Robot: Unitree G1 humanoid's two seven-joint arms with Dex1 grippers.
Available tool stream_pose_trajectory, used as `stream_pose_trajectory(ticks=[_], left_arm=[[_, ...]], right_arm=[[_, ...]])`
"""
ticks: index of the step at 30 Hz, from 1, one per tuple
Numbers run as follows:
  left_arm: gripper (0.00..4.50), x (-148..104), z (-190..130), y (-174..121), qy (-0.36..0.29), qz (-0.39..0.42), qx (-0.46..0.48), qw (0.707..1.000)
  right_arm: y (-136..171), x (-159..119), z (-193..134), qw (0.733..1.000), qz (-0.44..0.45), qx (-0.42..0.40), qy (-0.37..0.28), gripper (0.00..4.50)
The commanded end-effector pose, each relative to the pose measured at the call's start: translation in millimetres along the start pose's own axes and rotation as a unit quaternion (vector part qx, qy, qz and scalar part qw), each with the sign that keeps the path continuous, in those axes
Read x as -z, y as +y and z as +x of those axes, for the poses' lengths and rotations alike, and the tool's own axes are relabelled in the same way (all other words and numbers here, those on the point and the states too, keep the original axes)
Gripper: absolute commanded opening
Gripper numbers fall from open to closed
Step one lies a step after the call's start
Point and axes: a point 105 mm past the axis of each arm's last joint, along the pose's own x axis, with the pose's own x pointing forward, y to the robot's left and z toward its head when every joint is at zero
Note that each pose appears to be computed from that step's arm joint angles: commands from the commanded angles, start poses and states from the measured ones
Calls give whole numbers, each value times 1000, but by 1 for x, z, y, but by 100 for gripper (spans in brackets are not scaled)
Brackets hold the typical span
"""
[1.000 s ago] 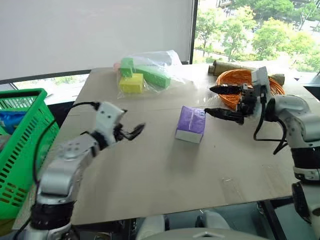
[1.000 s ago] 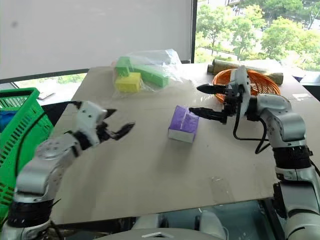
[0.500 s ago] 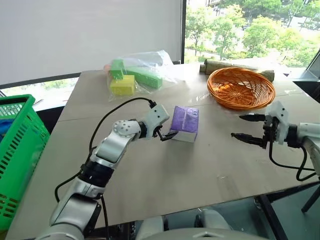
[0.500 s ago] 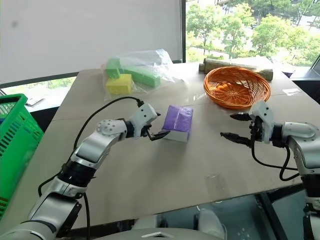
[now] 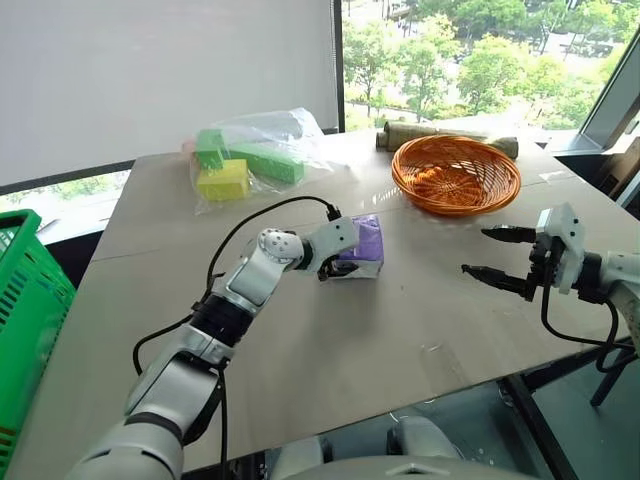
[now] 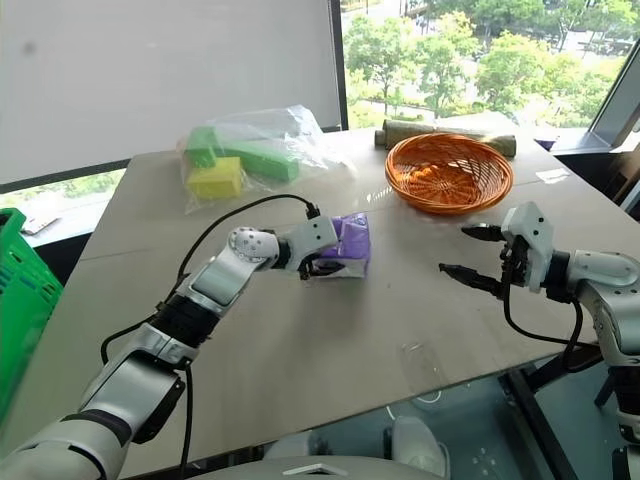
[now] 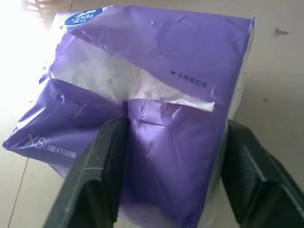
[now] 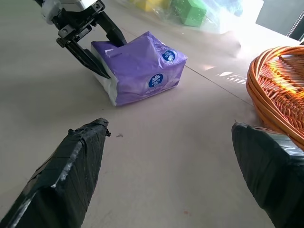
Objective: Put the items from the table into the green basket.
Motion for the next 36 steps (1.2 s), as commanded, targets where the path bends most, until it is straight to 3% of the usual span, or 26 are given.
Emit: stream_pose_trajectory(ticks=[1, 6, 8, 11, 13, 18, 23, 26, 29, 36], left_arm=[[139, 16, 4, -4, 29, -15, -2, 999], [139, -1, -14, 22, -27, -41, -85, 995], [139, -2, -62, 65, -45, -72, -197, 977], [139, 9, -123, 97, -41, -97, -303, 947], [139, 34, -186, 114, -5, -111, -386, 916], [139, 92, -351, 117, 100, -139, -563, 808], [139, 129, -445, 88, 157, -167, -647, 727], [139, 148, -476, 67, 178, -183, -670, 697], [139, 167, -485, 52, 170, -215, -681, 680], [139, 200, -456, 39, 159, -249, -648, 702]], right_arm=[[-1, -16, -1, 999, -27, -1, -17, 450], [6, -33, 10, 998, -30, -30, -47, 450], [23, -60, 26, 992, -28, -75, -100, 450], [42, -86, 39, 981, -17, -122, -147, 450], [54, -101, 50, 974, -9, -155, -166, 450], [70, -134, 65, 953, 0, -212, -217, 450], [74, -156, 71, 936, -6, -242, -254, 450], [75, -163, 73, 929, -6, -259, -265, 450], [76, -166, 74, 926, -10, -266, -269, 450], [77, -166, 75, 927, -20, -266, -264, 450]])
